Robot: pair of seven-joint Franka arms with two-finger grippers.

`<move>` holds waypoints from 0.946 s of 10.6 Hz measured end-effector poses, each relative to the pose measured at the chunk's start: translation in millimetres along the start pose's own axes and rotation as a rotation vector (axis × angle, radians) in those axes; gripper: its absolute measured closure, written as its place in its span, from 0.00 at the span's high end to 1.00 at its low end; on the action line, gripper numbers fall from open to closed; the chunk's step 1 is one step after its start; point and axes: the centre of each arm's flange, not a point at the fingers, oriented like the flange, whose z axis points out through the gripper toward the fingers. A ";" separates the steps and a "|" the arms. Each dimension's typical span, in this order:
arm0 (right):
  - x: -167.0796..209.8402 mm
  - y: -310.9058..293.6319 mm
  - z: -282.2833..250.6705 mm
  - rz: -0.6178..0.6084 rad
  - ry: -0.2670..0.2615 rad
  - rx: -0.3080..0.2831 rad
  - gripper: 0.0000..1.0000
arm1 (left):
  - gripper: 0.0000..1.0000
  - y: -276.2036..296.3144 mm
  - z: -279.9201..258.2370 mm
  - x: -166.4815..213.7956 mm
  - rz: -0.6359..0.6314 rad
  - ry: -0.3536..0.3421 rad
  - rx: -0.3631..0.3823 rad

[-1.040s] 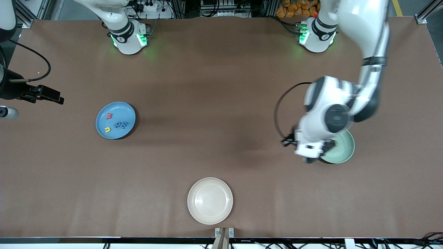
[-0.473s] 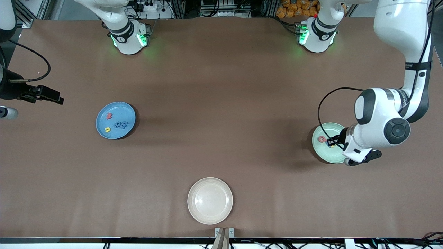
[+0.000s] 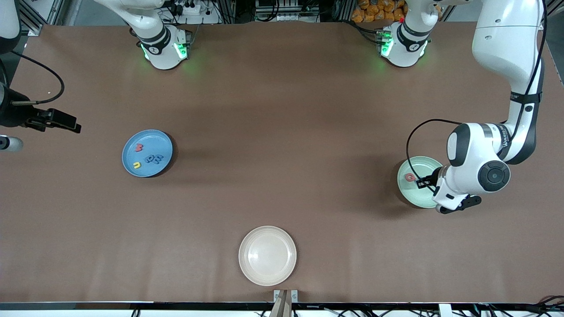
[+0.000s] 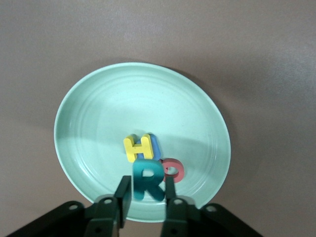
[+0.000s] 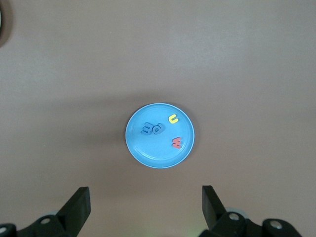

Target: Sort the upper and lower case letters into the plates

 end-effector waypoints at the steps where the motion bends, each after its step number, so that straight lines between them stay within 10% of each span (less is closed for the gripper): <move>1: 0.0 -0.1 0.0 0.000 0.000 0.000 1.00 | 0.53 -1.1 -5.5 1.8 0.035 0.010 -0.004; 5: 0.2 -0.2 0.2 0.000 0.000 0.000 1.00 | 1.00 -9.6 -82.6 -8.3 0.083 0.096 -0.034; 10: 0.8 -0.9 0.2 -0.002 -0.001 0.000 1.00 | 1.00 -37.7 -223.3 -75.8 0.121 0.179 -0.066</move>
